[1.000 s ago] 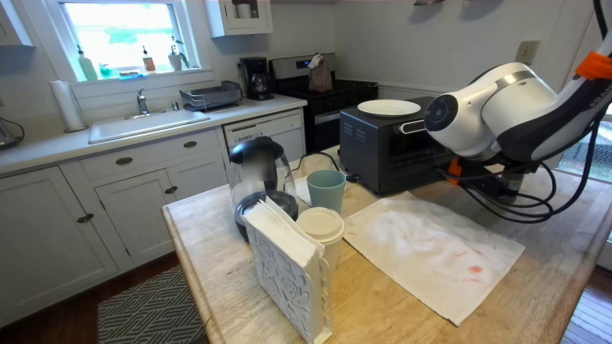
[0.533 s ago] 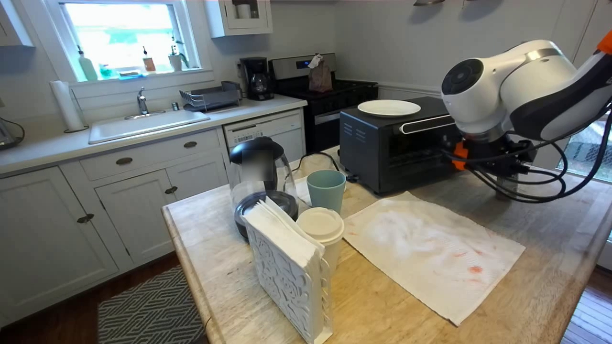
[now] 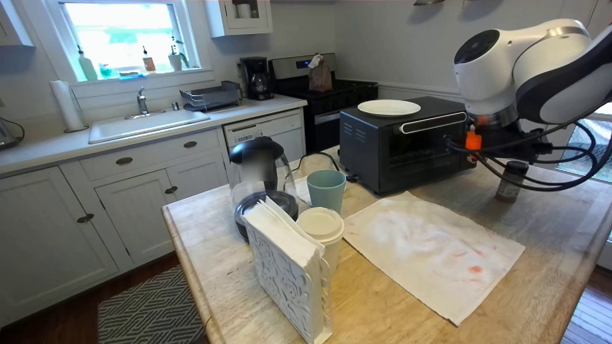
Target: Put the spice shaker on the white towel, remove it and put it upright on the countertop
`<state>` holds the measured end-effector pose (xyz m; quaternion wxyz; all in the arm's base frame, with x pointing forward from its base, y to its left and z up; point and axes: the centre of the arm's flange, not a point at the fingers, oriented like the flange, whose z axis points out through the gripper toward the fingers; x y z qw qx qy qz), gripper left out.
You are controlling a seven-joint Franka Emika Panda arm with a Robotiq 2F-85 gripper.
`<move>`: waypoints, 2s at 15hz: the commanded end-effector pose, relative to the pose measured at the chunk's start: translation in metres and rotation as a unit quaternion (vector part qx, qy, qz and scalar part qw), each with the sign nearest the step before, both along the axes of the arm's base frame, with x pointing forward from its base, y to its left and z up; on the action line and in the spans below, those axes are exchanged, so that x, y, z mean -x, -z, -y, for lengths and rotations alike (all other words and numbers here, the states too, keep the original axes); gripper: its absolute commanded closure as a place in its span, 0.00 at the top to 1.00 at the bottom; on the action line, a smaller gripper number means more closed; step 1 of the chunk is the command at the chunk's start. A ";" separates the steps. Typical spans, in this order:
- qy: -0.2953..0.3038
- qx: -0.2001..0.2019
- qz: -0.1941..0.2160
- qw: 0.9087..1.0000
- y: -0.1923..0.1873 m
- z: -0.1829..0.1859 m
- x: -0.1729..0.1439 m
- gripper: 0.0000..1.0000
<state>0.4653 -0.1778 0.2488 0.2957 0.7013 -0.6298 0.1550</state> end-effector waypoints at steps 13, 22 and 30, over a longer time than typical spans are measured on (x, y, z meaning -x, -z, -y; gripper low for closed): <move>-0.216 -0.203 0.018 0.955 -0.081 0.052 0.066 1.00; -0.234 -0.294 0.005 0.927 -0.102 0.083 0.098 1.00; -0.223 -0.288 0.004 0.931 -0.102 0.096 0.104 1.00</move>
